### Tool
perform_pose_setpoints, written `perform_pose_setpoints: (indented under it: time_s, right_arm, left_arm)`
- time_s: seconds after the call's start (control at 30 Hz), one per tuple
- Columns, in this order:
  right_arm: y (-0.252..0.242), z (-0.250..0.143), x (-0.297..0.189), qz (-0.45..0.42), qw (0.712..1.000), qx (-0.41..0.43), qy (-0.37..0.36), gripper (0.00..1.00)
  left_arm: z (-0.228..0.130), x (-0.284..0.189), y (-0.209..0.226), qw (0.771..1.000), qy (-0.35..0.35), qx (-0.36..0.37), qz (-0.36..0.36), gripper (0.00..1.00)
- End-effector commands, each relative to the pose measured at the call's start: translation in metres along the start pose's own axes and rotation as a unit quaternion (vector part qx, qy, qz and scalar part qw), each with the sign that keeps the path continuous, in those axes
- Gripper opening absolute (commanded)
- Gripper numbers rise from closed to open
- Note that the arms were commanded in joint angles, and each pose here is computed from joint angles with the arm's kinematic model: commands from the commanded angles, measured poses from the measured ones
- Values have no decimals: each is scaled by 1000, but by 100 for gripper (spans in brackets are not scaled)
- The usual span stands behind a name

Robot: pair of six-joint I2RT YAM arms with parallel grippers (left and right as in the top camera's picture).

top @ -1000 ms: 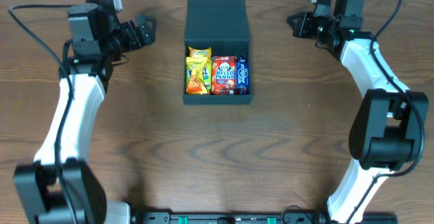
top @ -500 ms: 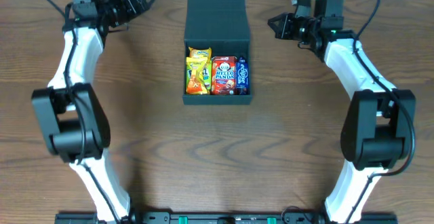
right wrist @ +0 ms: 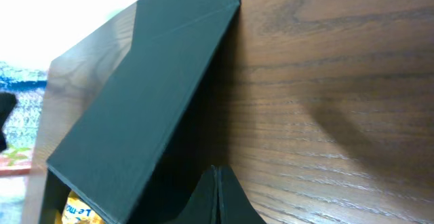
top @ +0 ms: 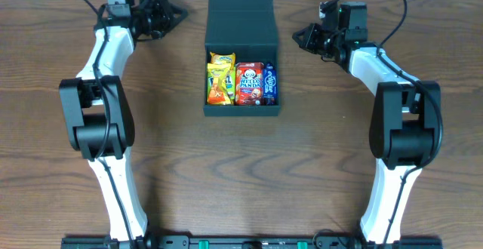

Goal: Pack container
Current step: 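Grip both edges of the raised lid with left and right grippers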

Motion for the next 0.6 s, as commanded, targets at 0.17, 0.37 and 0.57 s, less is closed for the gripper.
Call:
perform_pose_setpoints:
  time_s: [0.17, 0.37, 0.57]
  right_arm:
    - [-17, -8, 20, 32, 997, 62, 29, 1]
    - [-24, -11, 35, 43, 994, 87, 48, 2]
    - [-22, -9, 53, 58, 991, 98, 65, 2]
  left_arm:
    - [-15, 23, 17, 999, 25, -41, 23, 6]
    - [-30, 38, 38, 994, 51, -99, 17, 6]
    - [-38, 51, 43, 990, 71, -124, 0, 6]
Point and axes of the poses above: each gripper's point midway between its finger pads, its own x axis out along the fingers, its own y axis along the line the jaws close on, z = x × y, the point moved 9 cm from there along -x, back along the fingers, and after that the axes turned 12 degrees about x, right-handed, at the moved point
